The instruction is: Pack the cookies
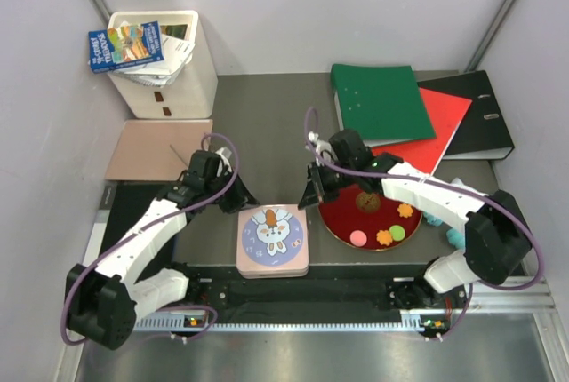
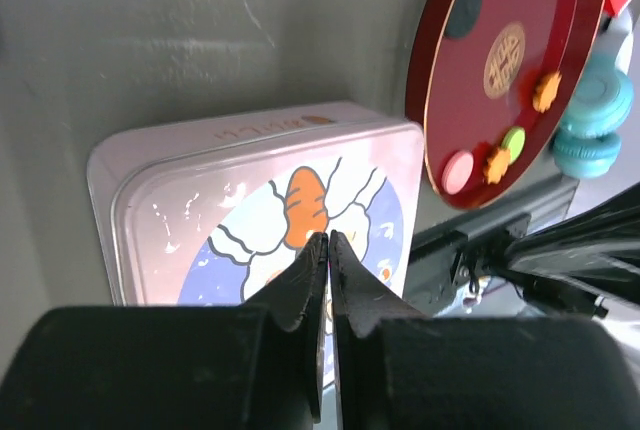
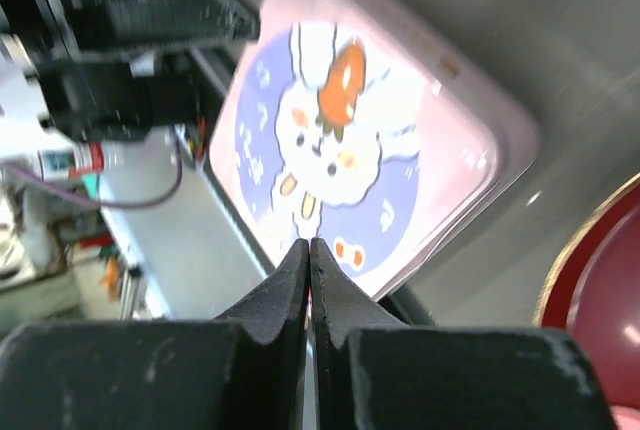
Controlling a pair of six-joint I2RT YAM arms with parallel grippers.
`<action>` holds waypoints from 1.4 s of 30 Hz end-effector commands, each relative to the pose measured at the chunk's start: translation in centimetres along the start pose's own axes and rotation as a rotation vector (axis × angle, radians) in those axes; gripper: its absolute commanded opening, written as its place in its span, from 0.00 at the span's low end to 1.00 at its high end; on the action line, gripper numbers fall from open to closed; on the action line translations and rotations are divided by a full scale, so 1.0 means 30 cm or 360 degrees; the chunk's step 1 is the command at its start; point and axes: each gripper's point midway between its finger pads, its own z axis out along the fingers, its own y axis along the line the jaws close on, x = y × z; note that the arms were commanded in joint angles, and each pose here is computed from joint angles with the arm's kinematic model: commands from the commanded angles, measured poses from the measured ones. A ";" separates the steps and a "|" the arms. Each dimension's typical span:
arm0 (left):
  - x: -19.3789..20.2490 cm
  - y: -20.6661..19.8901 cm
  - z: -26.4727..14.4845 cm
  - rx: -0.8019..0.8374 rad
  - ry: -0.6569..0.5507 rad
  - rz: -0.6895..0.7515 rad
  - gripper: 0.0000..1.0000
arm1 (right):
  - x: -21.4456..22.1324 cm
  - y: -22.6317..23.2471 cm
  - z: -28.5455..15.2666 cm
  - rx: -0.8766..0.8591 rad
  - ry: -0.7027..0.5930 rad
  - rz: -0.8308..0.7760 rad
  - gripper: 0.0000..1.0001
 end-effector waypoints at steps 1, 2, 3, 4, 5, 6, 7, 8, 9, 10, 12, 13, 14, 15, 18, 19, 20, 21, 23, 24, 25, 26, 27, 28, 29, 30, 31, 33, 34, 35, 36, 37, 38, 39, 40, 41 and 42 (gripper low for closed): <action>0.034 -0.056 0.022 0.0201 0.0084 -0.0005 0.07 | 0.059 0.059 0.018 -0.0163 0.0063 -0.0059 0.00; 0.047 -0.052 0.024 0.0204 0.0111 -0.0005 0.06 | 0.076 0.049 0.023 -0.0153 0.0080 -0.0049 0.00; 0.059 -0.045 0.024 0.0203 0.0129 -0.0006 0.06 | 0.090 0.051 0.027 -0.0159 0.0096 -0.0054 0.00; 0.071 -0.037 0.024 0.0193 0.0152 -0.0012 0.05 | 0.097 0.048 0.032 -0.0158 0.0105 -0.0055 0.00; 0.079 -0.031 0.024 0.0190 0.0165 -0.0007 0.05 | 0.108 0.044 0.036 -0.0157 0.0118 -0.0050 0.00; 0.092 -0.028 0.022 0.0195 0.0188 -0.0011 0.05 | 0.112 0.045 0.038 -0.0162 0.0126 -0.0052 0.00; 0.099 -0.023 0.021 0.0189 0.0197 -0.0011 0.05 | 0.124 0.049 0.047 -0.0165 0.0143 -0.0057 0.00; 0.108 -0.016 0.018 0.0180 0.0213 -0.0015 0.04 | 0.126 0.050 0.050 -0.0170 0.0148 -0.0062 0.00; 0.116 -0.008 0.018 0.0173 0.0221 -0.0017 0.04 | 0.131 0.053 0.055 -0.0169 0.0157 -0.0063 0.00; 0.127 0.000 0.018 0.0164 0.0236 -0.0023 0.04 | 0.138 0.053 0.062 -0.0170 0.0169 -0.0066 0.00; 0.145 0.012 0.017 0.0150 0.0268 -0.0037 0.04 | 0.146 0.047 0.073 -0.0164 0.0188 -0.0055 0.00; 0.153 0.015 0.015 0.0149 0.0286 -0.0044 0.04 | 0.151 0.047 0.076 -0.0163 0.0197 -0.0058 0.00; 0.160 0.018 0.013 0.0145 0.0300 -0.0046 0.04 | 0.155 0.041 0.082 -0.0156 0.0206 -0.0050 0.00; 0.170 0.029 0.013 0.0115 0.0328 -0.0061 0.04 | 0.158 0.040 0.085 -0.0155 0.0211 -0.0051 0.00; 0.192 0.066 0.018 0.0024 0.0387 -0.0087 0.03 | 0.168 0.033 0.093 -0.0141 0.0228 -0.0038 0.00; 0.194 0.075 0.022 0.0003 0.0392 -0.0090 0.03 | 0.168 0.031 0.094 -0.0141 0.0229 -0.0042 0.00; 0.198 0.086 0.028 -0.0021 0.0406 -0.0099 0.02 | 0.170 0.031 0.096 -0.0141 0.0233 -0.0042 0.00; 0.205 0.096 0.030 -0.0043 0.0422 -0.0111 0.02 | 0.173 0.033 0.097 -0.0144 0.0239 -0.0042 0.00; 0.212 0.118 0.039 -0.0092 0.0441 -0.0128 0.02 | 0.177 0.041 0.097 -0.0152 0.0244 -0.0048 0.00; 0.220 0.133 0.043 -0.0124 0.0456 -0.0139 0.02 | 0.177 0.044 0.096 -0.0154 0.0244 -0.0050 0.00; 0.225 0.143 0.045 -0.0146 0.0469 -0.0147 0.01 | 0.177 0.050 0.096 -0.0161 0.0245 -0.0061 0.00; 0.231 0.161 0.052 -0.0186 0.0482 -0.0160 0.02 | 0.178 0.054 0.096 -0.0164 0.0247 -0.0065 0.00; 0.234 0.169 0.054 -0.0202 0.0489 -0.0164 0.02 | 0.183 0.065 0.096 -0.0175 0.0255 -0.0077 0.00; 0.237 0.174 0.055 -0.0213 0.0497 -0.0169 0.02 | 0.179 0.075 0.094 -0.0186 0.0252 -0.0084 0.00; 0.240 0.180 0.058 -0.0225 0.0502 -0.0174 0.01 | 0.182 0.083 0.093 -0.0196 0.0257 -0.0096 0.00; 0.239 0.181 0.058 -0.0229 0.0499 -0.0175 0.01 | 0.188 0.098 0.094 -0.0213 0.0266 -0.0116 0.00; 0.238 0.182 0.060 -0.0230 0.0495 -0.0176 0.01 | 0.189 0.110 0.092 -0.0226 0.0268 -0.0134 0.00; 0.235 0.180 0.059 -0.0226 0.0487 -0.0177 0.01 | 0.198 0.121 0.095 -0.0245 0.0286 -0.0162 0.00; 0.234 0.178 0.059 -0.0225 0.0485 -0.0178 0.01 | 0.216 0.123 0.103 -0.0253 0.0314 -0.0170 0.00; 0.231 0.178 0.059 -0.0225 0.0479 -0.0173 0.01 | 0.231 0.121 0.109 -0.0258 0.0342 -0.0172 0.00; 0.233 0.178 0.059 -0.0225 0.0482 -0.0174 0.01 | 0.254 0.120 0.113 -0.0280 0.0386 -0.0180 0.00; 0.234 0.180 0.059 -0.0228 0.0482 -0.0177 0.01 | 0.291 0.112 0.123 -0.0287 0.0451 -0.0178 0.00; 0.236 0.181 0.059 -0.0228 0.0485 -0.0179 0.01 | 0.349 0.064 0.147 -0.0234 0.0576 -0.0110 0.00; 0.236 0.182 0.058 -0.0232 0.0485 -0.0179 0.01 | 0.399 0.033 0.159 -0.0224 0.0686 -0.0085 0.00; 0.233 0.179 0.058 -0.0227 0.0480 -0.0179 0.01 | 0.446 0.004 0.171 -0.0202 0.0786 -0.0044 0.00; 0.234 0.180 0.059 -0.0227 0.0480 -0.0179 0.01 | 0.511 -0.055 0.198 -0.0149 0.0919 0.0042 0.00; 0.234 0.179 0.059 -0.0225 0.0482 -0.0179 0.01 | 0.553 -0.087 0.197 -0.0112 0.0981 0.0065 0.00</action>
